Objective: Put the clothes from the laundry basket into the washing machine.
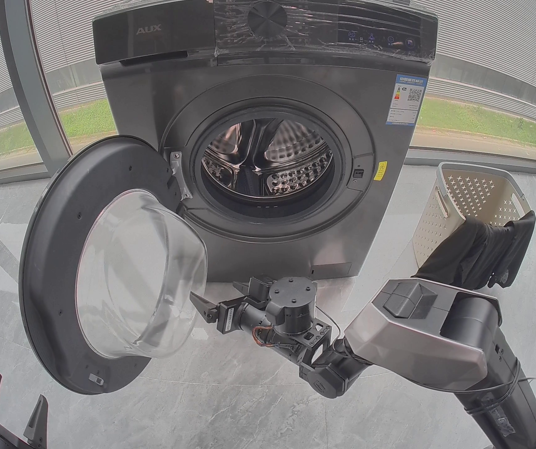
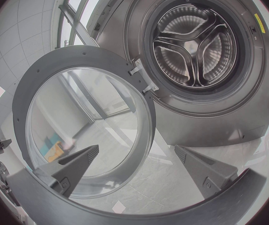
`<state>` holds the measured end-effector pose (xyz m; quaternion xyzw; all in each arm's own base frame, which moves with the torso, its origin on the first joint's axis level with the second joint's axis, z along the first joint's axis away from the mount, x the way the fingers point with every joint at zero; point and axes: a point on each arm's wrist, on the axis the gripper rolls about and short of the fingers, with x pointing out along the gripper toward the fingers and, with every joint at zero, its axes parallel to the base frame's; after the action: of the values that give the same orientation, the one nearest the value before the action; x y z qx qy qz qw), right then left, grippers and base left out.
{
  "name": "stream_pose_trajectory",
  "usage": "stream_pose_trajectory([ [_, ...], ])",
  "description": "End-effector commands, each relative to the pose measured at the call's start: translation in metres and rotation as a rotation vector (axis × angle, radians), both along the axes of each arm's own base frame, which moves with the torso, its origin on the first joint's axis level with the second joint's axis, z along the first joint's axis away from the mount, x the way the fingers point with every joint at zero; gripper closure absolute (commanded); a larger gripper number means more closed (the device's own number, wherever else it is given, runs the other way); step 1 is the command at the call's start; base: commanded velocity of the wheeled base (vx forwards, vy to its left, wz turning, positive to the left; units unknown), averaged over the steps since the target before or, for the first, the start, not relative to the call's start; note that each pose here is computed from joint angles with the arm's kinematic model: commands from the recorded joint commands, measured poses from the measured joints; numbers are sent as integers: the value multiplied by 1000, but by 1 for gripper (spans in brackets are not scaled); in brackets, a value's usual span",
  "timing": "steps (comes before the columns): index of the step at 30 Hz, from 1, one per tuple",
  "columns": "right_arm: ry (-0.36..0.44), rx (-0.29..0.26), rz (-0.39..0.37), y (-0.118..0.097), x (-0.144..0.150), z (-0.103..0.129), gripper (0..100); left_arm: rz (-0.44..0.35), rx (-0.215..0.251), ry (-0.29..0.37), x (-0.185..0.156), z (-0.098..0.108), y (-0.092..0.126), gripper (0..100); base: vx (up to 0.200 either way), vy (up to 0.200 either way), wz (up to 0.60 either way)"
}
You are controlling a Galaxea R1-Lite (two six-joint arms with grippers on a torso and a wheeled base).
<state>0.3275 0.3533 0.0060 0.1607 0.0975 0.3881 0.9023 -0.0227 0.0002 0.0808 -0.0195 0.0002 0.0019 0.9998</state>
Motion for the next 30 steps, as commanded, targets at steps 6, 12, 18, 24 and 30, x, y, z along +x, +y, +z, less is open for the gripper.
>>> stream_pose_trajectory([
  [6,-18,9,-56,-23,-10,28,0,1,-1,1,0,-5,0,0,0,0,0],
  [12,-85,-45,-78,-79,-53,83,0,1,1,3,0,-5,0,0,0,0,0],
  [18,-122,-119,-173,-156,-92,103,0,1,1,1,0,-5,0,0,0,0,0],
  [24,-112,-144,-344,-232,-134,116,0,1,2,3,0,-5,0,0,0,0,0],
  [30,-124,-151,-423,-279,-162,121,0,-1,14,0,0,-5,0,0,0,0,0],
])
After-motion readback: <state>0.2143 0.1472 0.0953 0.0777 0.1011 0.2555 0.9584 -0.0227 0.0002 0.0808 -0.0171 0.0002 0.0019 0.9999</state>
